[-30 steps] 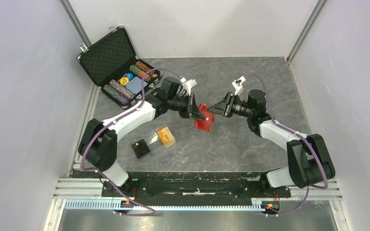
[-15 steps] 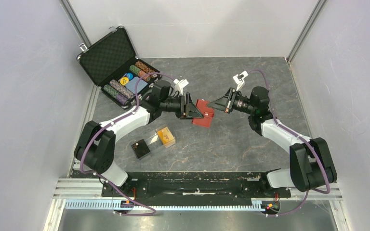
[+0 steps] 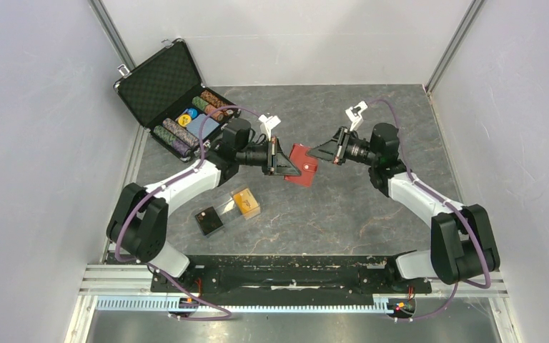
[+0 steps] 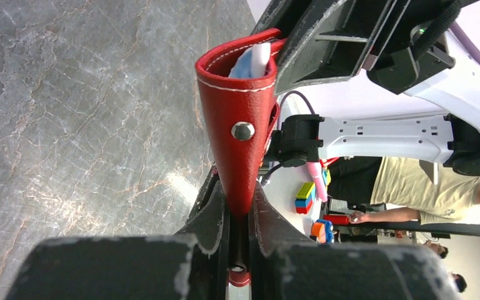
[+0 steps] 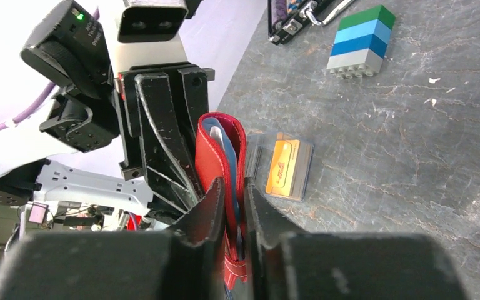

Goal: Put the credit cards into the card holder
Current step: Open the card holder.

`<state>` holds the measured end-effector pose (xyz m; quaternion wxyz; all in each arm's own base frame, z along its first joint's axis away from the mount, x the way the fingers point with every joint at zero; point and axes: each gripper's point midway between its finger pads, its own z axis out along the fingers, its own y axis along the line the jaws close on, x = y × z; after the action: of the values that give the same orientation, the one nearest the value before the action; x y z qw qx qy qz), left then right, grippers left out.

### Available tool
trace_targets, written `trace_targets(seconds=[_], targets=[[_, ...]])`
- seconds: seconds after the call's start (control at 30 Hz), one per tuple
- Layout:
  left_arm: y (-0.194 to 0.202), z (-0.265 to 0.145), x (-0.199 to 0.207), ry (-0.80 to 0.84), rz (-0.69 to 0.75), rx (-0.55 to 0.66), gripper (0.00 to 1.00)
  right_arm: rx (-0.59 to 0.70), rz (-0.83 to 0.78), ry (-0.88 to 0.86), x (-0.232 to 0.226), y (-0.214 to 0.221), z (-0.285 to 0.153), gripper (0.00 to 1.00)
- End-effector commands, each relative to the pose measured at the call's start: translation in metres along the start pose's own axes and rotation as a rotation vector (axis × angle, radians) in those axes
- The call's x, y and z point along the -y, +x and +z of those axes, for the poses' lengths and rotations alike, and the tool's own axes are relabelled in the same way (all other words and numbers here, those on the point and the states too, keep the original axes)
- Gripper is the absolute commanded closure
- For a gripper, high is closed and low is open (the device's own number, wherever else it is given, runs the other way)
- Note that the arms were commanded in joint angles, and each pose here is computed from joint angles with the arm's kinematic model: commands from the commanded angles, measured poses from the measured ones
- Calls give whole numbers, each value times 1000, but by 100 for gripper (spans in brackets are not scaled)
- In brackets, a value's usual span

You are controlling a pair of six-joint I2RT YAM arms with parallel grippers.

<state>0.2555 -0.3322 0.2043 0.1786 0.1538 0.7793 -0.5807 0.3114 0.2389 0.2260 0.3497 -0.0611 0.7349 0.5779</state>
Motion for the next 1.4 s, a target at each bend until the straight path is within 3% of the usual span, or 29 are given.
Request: trace_targets(seconds=[0.0, 0.07, 0.13, 0.2, 0.3, 0.57, 0.73, 1.0, 1.37], targets=[[-6, -9, 11, -23, 40, -4, 98, 33, -77, 103, 9, -21, 2, 70], [-4, -13, -2, -111, 38, -13, 98, 22, -95, 195, 18, -23, -1, 44], [-6, -18, -11, -197, 44, -19, 98, 14, -119, 262, 23, -22, -3, 24], [-8, -25, -23, -298, 61, -22, 98, -9, -127, 310, 25, -15, -1, 15], [-10, -32, -30, -381, 71, -36, 98, -69, -123, 337, 22, 6, 10, 10], [-5, -32, -31, -445, 105, -61, 98, -154, -99, 411, 24, 43, 42, 8], [3, -27, -31, -448, 108, -84, 98, -173, -115, 529, 41, 45, 40, 15], [9, -30, -33, -471, 121, -90, 98, -151, -130, 562, 45, 40, 36, 15], [9, -29, -38, -496, 116, -86, 98, -216, -117, 593, 56, 55, 31, 32]])
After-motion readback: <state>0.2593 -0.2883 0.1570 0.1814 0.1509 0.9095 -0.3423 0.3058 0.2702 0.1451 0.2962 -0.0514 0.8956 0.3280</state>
